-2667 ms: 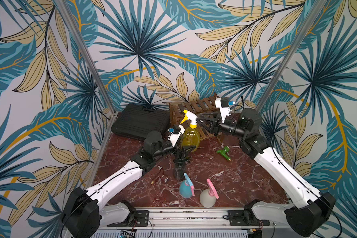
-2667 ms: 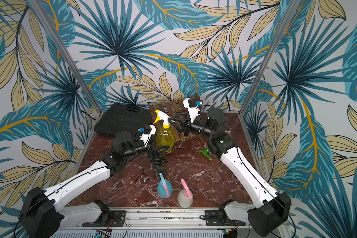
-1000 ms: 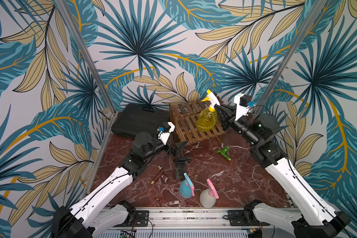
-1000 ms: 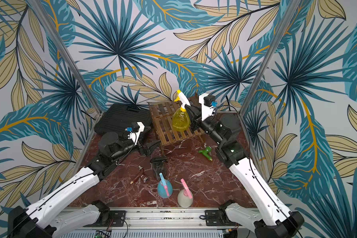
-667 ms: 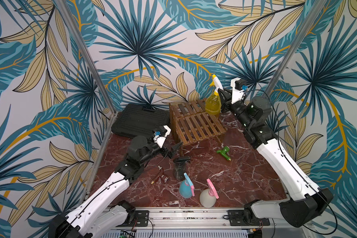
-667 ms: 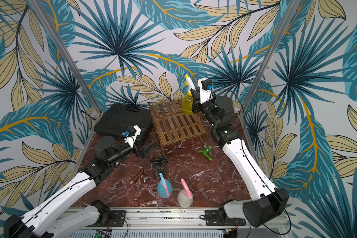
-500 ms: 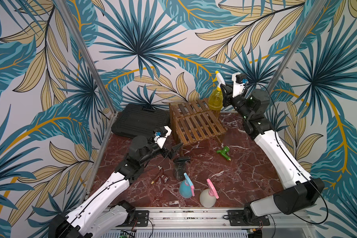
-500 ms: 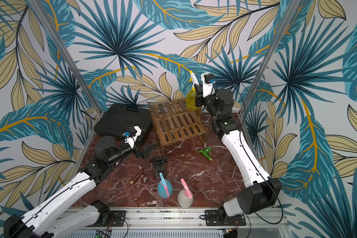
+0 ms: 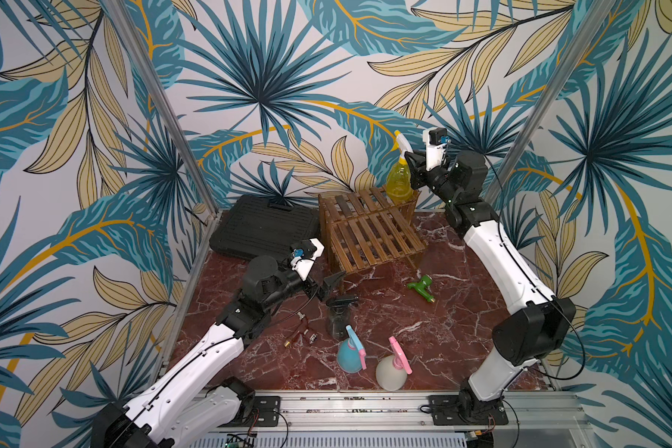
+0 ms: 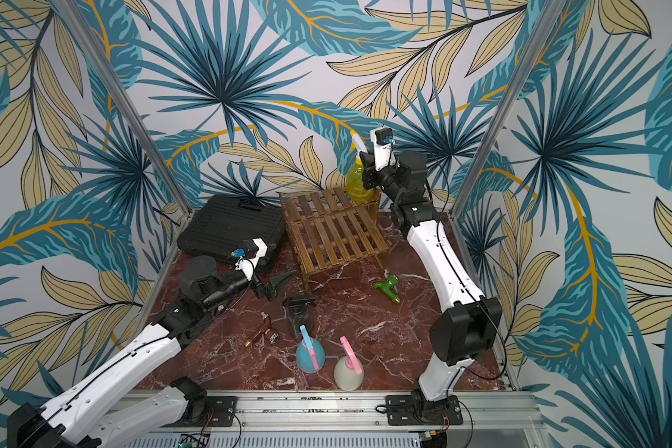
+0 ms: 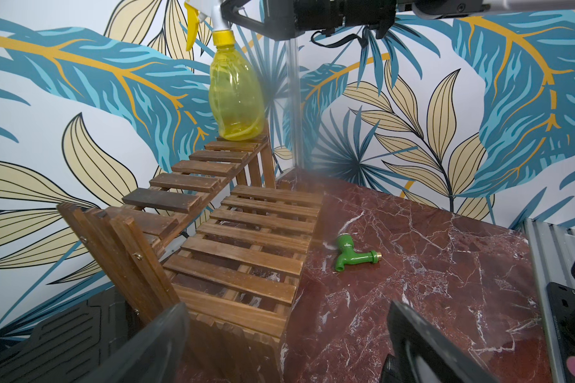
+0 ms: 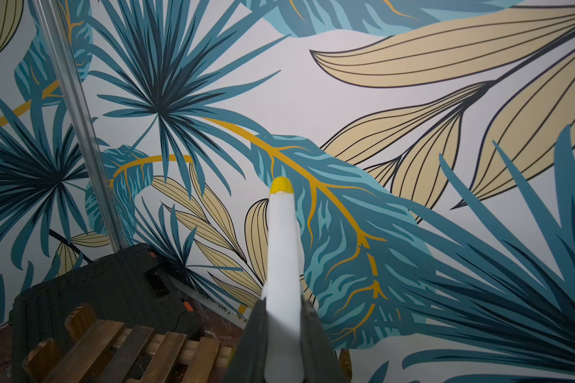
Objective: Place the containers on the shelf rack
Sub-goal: 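Place the container on the shelf.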
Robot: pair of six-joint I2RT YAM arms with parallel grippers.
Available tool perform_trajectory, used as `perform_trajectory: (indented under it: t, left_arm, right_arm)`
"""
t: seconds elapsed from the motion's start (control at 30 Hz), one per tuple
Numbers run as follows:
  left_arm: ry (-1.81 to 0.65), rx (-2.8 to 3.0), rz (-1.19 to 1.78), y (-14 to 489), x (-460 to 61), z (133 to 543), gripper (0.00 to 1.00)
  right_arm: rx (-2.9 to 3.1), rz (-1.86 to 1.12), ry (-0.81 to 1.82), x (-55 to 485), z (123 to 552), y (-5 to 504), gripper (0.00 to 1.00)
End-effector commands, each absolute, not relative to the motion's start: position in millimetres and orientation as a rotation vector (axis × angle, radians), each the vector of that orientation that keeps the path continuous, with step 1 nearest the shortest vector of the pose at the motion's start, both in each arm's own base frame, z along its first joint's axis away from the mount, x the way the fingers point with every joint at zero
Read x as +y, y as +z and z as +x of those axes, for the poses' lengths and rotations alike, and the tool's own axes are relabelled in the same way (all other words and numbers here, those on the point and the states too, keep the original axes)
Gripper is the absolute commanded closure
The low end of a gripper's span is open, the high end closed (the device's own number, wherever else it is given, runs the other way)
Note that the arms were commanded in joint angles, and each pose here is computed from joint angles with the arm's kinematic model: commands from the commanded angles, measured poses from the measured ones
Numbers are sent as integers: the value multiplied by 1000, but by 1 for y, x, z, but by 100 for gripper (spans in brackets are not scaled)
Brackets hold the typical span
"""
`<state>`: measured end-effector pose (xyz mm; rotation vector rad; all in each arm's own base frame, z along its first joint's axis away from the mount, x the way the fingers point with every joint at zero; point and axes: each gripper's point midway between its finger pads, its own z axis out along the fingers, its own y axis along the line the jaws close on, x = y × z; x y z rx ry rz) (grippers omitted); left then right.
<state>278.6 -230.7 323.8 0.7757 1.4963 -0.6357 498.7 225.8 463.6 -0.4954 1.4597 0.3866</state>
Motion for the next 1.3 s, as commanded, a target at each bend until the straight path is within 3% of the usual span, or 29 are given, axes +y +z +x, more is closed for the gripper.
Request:
perform_trajectory:
  t: [0.0, 0.63, 0.77, 0.93, 1.27]
  left_arm:
    - [-636, 1497, 794, 321, -231, 278, 0]
    - [-646, 1505, 802, 319, -233, 278, 0]
    - [-652, 1505, 805, 318, -234, 278, 0]
    - [-655, 1505, 806, 319, -234, 277, 0]
    - [-656, 1507, 804, 319, -234, 277, 0]
  right_arm:
    - [1457, -503, 365, 225, 505, 465, 100]
    - [1522, -492, 340, 225, 531, 434, 100]
    - [1516, -488, 351, 225, 529, 437, 91]
    - [1506, -483, 361, 225, 526, 442, 72]
    - [1496, -482, 365, 224, 523, 446, 49]
